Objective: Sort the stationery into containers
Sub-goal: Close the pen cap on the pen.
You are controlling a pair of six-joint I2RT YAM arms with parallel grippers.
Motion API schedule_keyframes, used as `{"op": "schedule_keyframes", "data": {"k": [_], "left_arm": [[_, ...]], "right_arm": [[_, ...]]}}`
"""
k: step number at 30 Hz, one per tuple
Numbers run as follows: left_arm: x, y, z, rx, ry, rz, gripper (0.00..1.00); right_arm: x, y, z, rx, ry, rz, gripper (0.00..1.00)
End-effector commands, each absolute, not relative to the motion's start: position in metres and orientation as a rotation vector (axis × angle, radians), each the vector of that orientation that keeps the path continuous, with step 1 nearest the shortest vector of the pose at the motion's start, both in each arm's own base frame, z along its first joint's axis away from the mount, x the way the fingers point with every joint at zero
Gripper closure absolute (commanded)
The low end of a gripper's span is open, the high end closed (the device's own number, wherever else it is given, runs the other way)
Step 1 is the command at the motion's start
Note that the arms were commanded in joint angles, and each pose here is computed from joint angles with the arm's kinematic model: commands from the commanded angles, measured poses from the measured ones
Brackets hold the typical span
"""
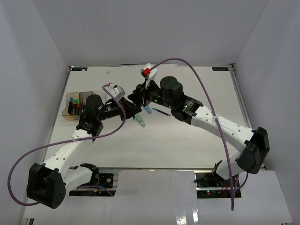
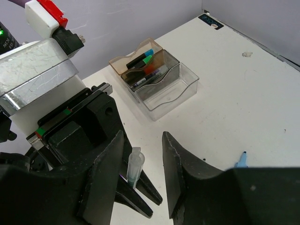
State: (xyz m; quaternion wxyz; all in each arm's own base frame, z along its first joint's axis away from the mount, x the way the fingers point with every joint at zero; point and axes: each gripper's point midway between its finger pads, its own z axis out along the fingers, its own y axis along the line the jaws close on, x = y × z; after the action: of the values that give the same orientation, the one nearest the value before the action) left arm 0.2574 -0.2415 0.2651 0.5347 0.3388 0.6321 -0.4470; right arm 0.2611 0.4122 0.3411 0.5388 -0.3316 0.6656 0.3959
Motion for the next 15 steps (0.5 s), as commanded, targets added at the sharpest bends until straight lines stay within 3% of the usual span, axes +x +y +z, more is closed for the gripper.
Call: {"op": "schedule_keyframes", "data": {"k": [1, 15], "left_arm": [[0.259, -0.242, 0.281, 0.816, 1.465, -1.052, 0.81], [0.259, -0.241, 0.283, 0.805, 1.465, -1.046, 0.81]], "right_arm": [[0.261, 0.412, 0.38, -0.75, 1.471, 0.956, 0.56], [0.257, 0.418, 0.356, -0.78, 1.528, 0.934, 0.84]]}}
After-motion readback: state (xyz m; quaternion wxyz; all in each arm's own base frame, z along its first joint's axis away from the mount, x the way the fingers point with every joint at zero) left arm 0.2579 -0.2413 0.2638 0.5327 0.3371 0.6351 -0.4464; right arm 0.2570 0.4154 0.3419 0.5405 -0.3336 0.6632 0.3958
